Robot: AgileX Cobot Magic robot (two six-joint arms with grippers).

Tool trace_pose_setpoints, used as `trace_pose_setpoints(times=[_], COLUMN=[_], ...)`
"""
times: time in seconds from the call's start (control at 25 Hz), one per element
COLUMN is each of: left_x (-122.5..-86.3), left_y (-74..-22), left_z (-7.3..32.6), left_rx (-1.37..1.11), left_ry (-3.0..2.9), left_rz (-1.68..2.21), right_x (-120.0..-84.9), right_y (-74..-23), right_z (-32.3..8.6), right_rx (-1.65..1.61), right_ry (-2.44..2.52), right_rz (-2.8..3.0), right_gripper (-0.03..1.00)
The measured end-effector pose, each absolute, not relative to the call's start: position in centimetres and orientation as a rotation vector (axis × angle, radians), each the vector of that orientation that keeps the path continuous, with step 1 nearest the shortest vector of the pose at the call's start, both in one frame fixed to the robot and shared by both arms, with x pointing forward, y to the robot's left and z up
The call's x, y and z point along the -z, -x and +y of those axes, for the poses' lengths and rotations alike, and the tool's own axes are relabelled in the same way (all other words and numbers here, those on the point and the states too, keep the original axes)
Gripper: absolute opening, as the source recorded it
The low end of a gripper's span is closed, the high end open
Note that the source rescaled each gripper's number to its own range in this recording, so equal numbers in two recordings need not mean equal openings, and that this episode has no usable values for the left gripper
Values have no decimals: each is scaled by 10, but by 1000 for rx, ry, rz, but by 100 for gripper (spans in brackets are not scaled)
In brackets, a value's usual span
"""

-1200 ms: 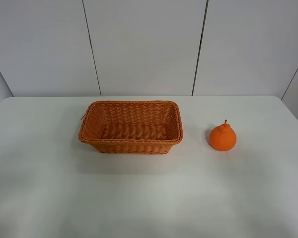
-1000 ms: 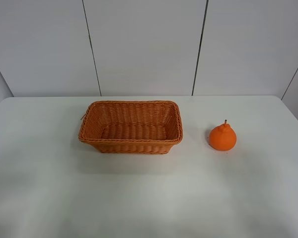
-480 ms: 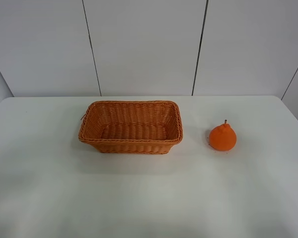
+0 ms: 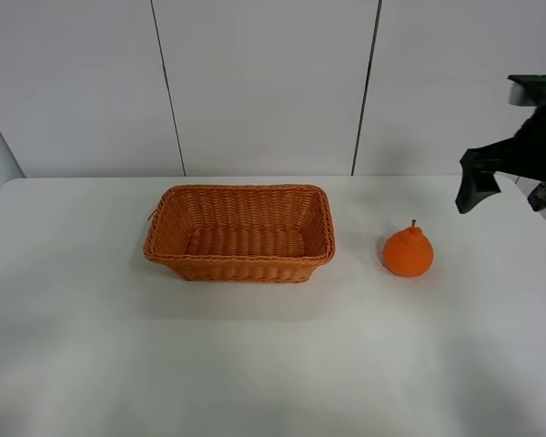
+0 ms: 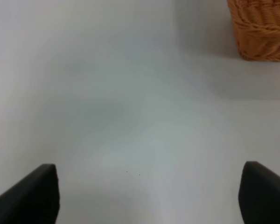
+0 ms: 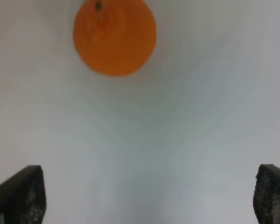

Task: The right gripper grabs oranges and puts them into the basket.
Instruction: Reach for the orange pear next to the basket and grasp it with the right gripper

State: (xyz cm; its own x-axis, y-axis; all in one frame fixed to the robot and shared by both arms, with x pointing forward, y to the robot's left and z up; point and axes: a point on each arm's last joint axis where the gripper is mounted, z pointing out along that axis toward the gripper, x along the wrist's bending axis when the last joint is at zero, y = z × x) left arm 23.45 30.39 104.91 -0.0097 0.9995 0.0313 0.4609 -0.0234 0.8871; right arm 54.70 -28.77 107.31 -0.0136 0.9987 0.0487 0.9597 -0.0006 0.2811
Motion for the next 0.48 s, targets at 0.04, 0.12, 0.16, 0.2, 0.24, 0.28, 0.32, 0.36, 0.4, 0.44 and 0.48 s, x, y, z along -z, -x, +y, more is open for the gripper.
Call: trace_pose_setpoints(times=[0.04,0.12,0.16,0.2,0.24,0.28,0.32,0.36,0.4,0.44,0.48], left_x=[-1049,-1049,-1049,-1049,-1049,-1049,-1049,-1049,-1049,-1049,-1049], left_y=[-234,-234,-234,-234,-234,-234,-234,-234,-234,-234,-234], left_z=[304,304,304,304,304,304,304,304,304,304,304], left_rx=[-977,-977,-977,-977,-977,-977,-977,-977,-977,-977,-977], left_ry=[-1568,-1568,-1568,-1568,-1568,-1568,-1568,-1568,-1568,-1568,-1568], left_rz=[1553,1553,1553,1553,1553,1553,1553,1553,1553,1553,1553], right_x=[-1067,-1053,-1046,-1041,-1035,-1029,-1023,-1018,-1012,-1007,-1003], right_y=[-561,-593,-606,-616,-624,-632,-638,-642,-644,-645,-646], right_z=[-287,-286,-284,-281,-276,-270,-263,-257,-251,-247,-245], right_rx=[-330,-292,-282,-267,-254,-242,-231,-223,-210,-191,-177], right_ry=[-2096,-2122,-2132,-2136,-2138,-2123,-2111,-2099,-2091,-2090,-2093], right_rz=[2110,2134,2150,2168,2190,2219,2246,2268,2289,2307,2317], right_gripper=[98,98,98,98,98,98,98,98,98,98,98])
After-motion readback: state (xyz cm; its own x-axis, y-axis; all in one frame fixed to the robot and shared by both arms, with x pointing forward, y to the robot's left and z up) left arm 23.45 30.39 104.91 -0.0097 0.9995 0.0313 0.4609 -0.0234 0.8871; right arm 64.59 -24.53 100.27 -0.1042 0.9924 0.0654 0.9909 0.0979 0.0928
